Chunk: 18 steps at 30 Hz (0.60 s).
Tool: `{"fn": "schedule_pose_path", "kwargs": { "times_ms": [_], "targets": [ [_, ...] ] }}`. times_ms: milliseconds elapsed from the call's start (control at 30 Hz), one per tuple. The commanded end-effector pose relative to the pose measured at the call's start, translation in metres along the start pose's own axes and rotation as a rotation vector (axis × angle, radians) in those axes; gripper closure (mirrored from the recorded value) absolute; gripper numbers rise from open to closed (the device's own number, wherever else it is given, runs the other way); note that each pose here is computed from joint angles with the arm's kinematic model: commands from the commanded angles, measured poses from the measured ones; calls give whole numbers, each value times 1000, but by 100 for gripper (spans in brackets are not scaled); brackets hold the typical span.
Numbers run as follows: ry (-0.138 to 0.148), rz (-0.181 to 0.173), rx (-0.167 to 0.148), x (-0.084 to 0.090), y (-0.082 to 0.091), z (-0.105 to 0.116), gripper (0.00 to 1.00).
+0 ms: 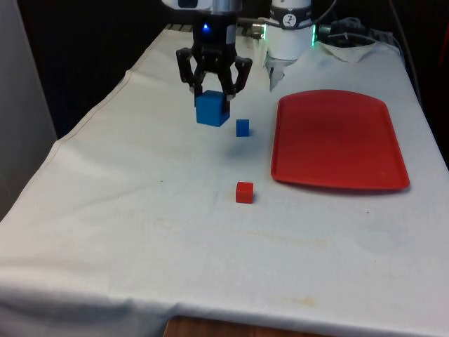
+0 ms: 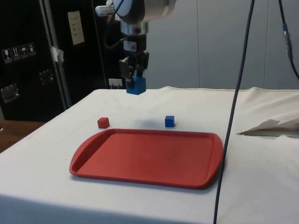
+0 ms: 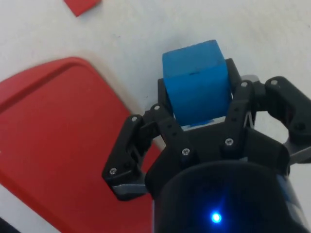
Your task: Pick up the largest block and place it onto the tray.
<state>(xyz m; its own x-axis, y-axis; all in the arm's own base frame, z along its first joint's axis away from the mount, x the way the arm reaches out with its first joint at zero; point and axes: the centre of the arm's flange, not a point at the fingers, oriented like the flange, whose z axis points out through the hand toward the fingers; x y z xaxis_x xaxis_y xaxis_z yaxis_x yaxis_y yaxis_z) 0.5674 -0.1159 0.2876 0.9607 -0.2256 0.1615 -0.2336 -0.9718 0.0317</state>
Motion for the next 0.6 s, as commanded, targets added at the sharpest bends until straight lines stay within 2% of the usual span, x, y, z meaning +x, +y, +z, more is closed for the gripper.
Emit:
{"fn": "schedule_pose_path", "kwargs": {
  "times_ms": [0, 33, 67, 133, 267, 300, 333, 533, 567],
  "targets": [
    [-8, 3, -8, -1, -3, -2, 99],
    [0, 0, 0, 0, 0, 0, 99],
    [-8, 3, -8, -1, -3, -2, 99],
    [-13, 2, -4, -2, -9, -4, 99],
    [-18, 3, 2, -2, -16, -6, 99],
    [-11, 0, 10, -1, -15, -6, 99],
    [-22, 4, 3, -3, -19, -7, 99],
    [-27, 8, 17, -6, -30, -11, 99],
    [-23, 3, 25, -3, -28, -9, 99]
  ]
}}
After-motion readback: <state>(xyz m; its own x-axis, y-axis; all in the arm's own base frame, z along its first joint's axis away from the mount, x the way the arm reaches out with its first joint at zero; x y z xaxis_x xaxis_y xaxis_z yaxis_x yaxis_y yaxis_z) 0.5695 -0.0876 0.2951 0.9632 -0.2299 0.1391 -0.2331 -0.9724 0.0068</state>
